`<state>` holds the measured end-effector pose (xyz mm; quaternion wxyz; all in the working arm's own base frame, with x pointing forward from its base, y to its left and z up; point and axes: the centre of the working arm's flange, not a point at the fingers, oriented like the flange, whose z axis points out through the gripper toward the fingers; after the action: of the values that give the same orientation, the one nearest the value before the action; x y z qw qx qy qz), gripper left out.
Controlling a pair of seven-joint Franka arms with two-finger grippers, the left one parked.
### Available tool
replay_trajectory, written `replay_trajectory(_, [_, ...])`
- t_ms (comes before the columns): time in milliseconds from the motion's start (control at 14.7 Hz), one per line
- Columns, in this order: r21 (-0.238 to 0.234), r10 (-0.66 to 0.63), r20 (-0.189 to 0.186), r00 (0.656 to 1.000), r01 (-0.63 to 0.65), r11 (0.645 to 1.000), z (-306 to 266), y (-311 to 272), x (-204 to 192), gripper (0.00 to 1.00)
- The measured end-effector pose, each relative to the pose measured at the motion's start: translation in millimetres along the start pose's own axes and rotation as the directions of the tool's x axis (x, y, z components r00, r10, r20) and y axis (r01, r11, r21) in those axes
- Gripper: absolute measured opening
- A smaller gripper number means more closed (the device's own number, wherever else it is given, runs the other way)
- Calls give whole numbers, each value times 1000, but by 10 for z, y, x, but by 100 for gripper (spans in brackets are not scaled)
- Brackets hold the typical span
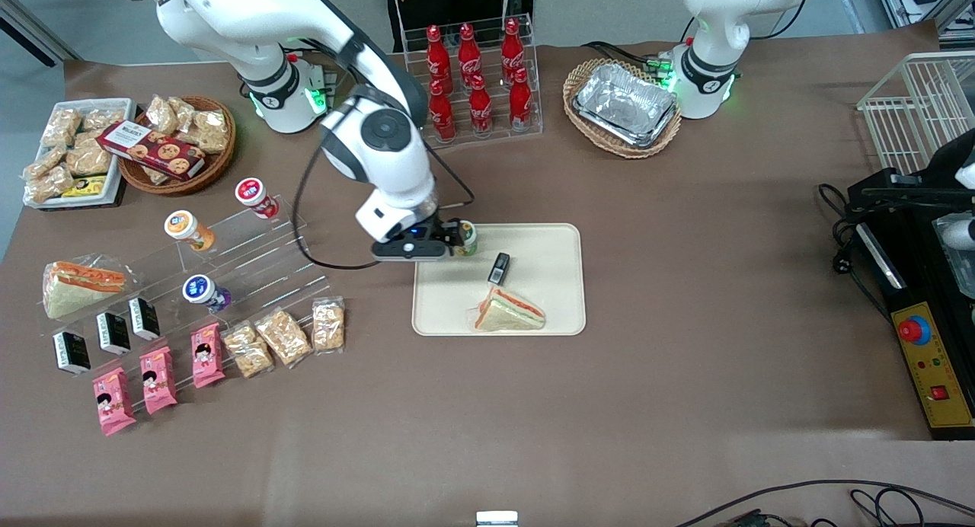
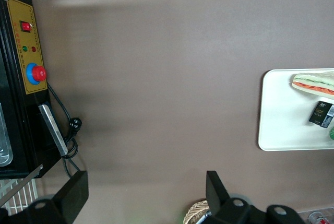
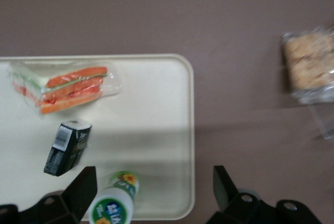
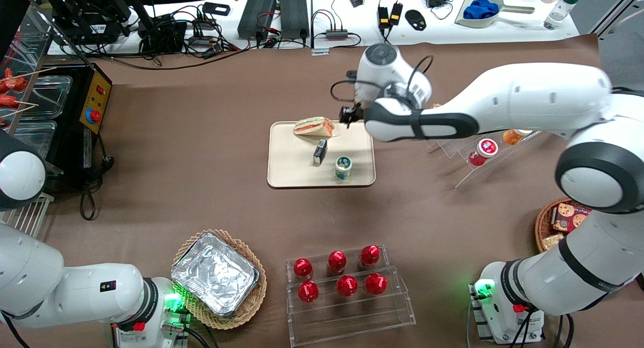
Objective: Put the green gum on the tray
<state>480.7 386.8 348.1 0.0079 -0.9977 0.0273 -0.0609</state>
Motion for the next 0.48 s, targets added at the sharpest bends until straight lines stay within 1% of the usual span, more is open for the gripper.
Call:
replay_trajectory(68, [-5, -9, -3, 1000, 9, 1000, -152, 111, 73, 99])
replay_trajectory(136, [1, -16, 5, 1000, 16, 1000, -298, 234, 152, 99])
replay_trajectory(272, [17, -48, 39, 998, 47, 999, -616, 559, 324, 100])
replay_trajectory(475, [-6, -66, 74, 995, 67, 998, -1083, 1121, 530, 100])
